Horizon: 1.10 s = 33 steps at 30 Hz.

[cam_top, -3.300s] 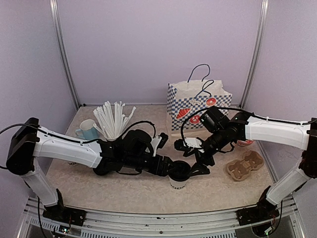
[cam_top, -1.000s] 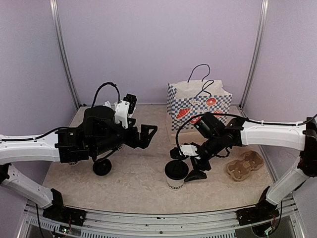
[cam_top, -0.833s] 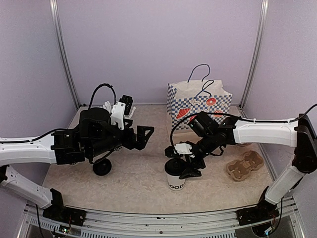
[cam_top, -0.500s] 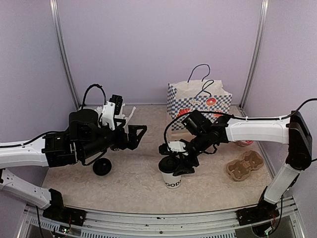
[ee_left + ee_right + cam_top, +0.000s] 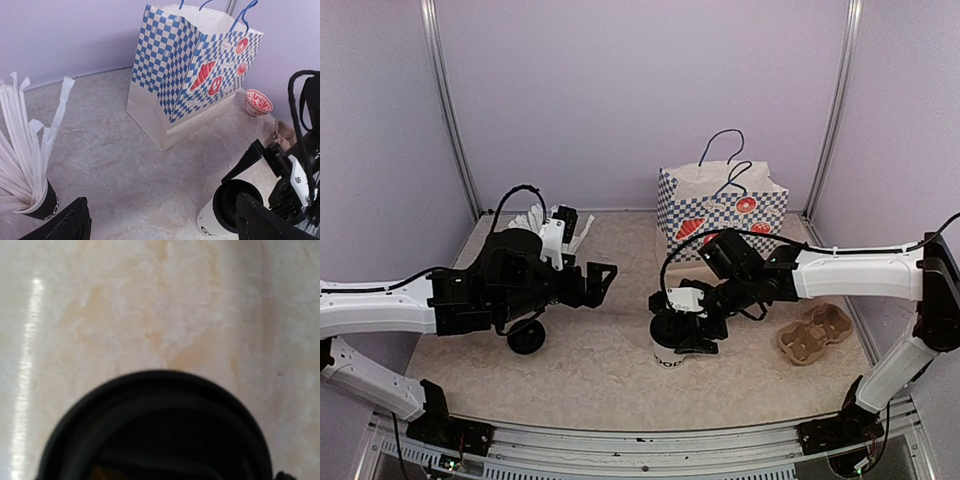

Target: Pack the takeout coffee

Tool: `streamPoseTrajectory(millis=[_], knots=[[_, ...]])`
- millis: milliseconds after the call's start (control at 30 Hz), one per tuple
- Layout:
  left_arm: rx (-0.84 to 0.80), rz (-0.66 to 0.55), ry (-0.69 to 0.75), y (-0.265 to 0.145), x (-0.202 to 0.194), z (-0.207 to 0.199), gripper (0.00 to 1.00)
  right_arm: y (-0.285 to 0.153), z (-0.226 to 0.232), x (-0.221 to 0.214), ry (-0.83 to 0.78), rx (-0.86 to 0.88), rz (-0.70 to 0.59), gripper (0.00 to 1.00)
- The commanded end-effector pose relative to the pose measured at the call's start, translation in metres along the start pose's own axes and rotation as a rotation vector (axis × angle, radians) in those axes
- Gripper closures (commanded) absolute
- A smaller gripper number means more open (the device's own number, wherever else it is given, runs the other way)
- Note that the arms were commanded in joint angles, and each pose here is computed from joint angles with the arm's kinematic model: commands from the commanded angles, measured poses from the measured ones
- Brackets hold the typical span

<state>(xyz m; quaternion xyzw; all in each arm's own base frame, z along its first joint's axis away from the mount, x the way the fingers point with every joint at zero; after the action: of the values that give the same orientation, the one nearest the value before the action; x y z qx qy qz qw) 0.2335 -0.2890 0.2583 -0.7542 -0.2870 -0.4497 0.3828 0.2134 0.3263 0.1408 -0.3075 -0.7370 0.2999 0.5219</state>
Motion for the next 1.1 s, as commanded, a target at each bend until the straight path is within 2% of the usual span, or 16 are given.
streamPoseTrajectory(millis=[0,200,367,433,567,700,933,1067], knots=[[-0.036,0.069,-0.024,0.008,-0.005,-0.011,0.04,-0.022,0.008,0.017,-0.003,0.025,-0.071,0.01],[-0.080,0.216,-0.099,0.027,-0.025,-0.025,0.13,-0.058,-0.002,0.028,0.039,0.020,-0.114,0.01],[-0.126,0.351,-0.214,0.036,-0.048,-0.035,0.26,-0.087,-0.022,0.019,0.246,0.061,-0.222,0.01],[-0.143,0.403,-0.263,0.041,-0.059,-0.037,0.34,-0.087,-0.027,0.006,0.374,0.120,-0.251,0.06],[-0.178,0.498,-0.304,0.051,-0.081,-0.041,0.46,-0.075,-0.023,-0.020,0.572,0.277,-0.285,0.23],[-0.191,0.500,-0.363,0.061,-0.090,-0.037,0.52,-0.063,-0.015,-0.028,0.650,0.373,-0.295,0.27],[-0.235,0.437,-0.395,0.076,-0.077,-0.036,0.53,-0.043,-0.004,-0.040,0.718,0.479,-0.257,0.14],[-0.272,0.426,-0.374,0.087,-0.073,-0.044,0.52,-0.037,0.000,-0.042,0.722,0.496,-0.243,0.13]])
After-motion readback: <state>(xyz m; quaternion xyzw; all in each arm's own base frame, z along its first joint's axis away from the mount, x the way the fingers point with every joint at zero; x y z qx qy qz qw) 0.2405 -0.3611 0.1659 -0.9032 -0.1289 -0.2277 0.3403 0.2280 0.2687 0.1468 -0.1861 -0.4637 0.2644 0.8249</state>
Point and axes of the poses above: each gripper's point midway between its finger pads, its own y axis out along the fingers, its own z axis along the line the jaws close on, x = y × z, the point moved 3 cm from there along -y, back along the fingers, and after that the axes turned 6 degrees about -y, right-handed, at the moved point
